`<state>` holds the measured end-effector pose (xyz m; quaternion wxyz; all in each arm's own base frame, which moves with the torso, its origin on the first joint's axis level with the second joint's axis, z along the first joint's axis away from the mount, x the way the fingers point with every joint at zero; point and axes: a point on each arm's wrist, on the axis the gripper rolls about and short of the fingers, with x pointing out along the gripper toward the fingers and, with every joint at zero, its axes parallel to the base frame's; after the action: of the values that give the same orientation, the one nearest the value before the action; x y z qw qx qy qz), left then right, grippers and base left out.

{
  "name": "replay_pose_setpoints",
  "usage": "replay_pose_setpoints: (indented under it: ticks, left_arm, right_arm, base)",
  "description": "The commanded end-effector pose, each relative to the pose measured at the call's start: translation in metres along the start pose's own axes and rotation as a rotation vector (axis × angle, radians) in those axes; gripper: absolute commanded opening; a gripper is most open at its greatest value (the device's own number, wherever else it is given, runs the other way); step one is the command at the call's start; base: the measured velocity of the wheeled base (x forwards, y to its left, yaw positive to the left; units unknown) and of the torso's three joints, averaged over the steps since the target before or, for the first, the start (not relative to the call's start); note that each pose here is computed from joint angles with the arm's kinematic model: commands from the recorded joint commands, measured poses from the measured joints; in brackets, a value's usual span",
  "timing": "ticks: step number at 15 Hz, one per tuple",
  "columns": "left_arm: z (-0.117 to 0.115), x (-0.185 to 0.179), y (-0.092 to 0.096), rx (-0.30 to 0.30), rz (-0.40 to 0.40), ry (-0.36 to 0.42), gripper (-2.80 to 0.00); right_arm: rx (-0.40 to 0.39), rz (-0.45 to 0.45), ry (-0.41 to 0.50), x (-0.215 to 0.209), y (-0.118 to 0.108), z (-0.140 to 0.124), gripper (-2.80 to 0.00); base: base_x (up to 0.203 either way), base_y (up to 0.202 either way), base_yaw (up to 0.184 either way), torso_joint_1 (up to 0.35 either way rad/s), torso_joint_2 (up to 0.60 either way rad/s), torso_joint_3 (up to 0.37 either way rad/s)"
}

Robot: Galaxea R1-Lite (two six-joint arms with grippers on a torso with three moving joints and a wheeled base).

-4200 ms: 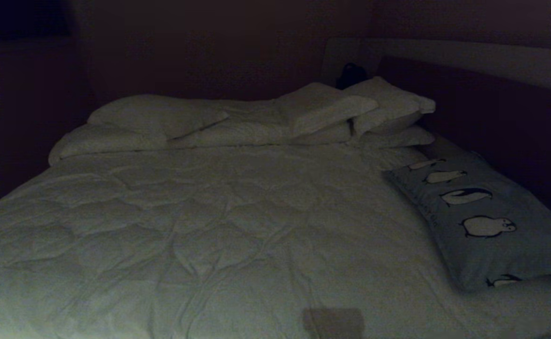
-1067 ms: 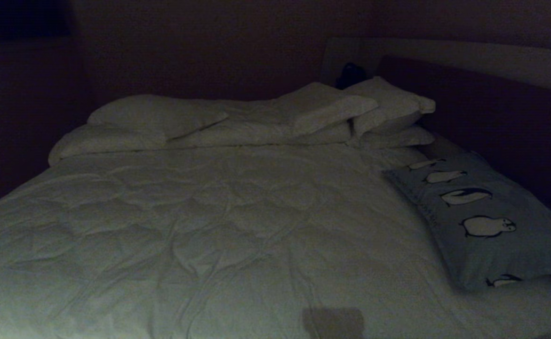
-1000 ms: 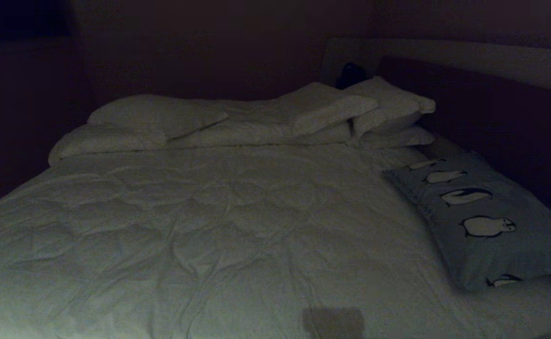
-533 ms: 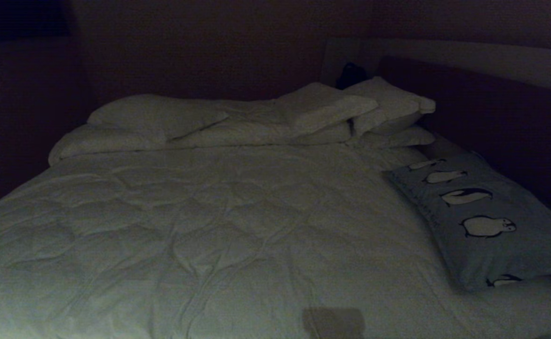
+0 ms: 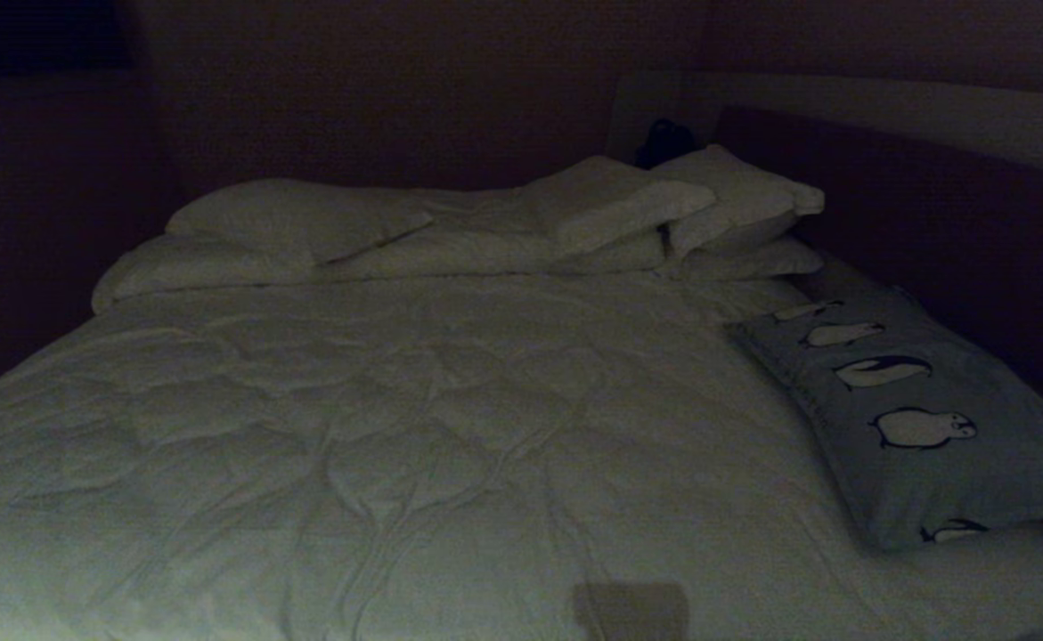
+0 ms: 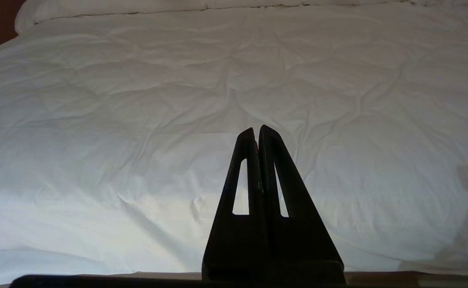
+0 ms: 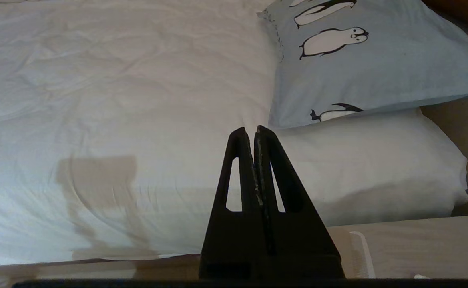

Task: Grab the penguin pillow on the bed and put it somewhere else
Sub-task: Pick up the pillow

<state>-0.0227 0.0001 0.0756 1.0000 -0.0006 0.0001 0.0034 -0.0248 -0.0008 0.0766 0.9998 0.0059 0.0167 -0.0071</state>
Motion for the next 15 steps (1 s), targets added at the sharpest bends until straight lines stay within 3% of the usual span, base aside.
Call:
replay_pose_setpoints:
  ticks: [1, 15]
  left_arm:
    - [0.0000, 0.0000, 0.0000, 0.000, 0.001, 0.000, -2.80]
    - [0.0000, 0.0000, 0.0000, 0.000, 0.001, 0.000, -2.80]
  right_arm:
    - [0.000, 0.000, 0.000, 0.0000, 0.0000, -0.0001, -2.80]
    - [0.001, 0.000, -0.001, 0.0000, 0.0000, 0.0001, -2.80]
  base:
    - [0.000, 0.000, 0.000, 0.000, 0.00, 0.000]
    - [0.000, 0.000, 0.000, 0.000, 0.00, 0.000]
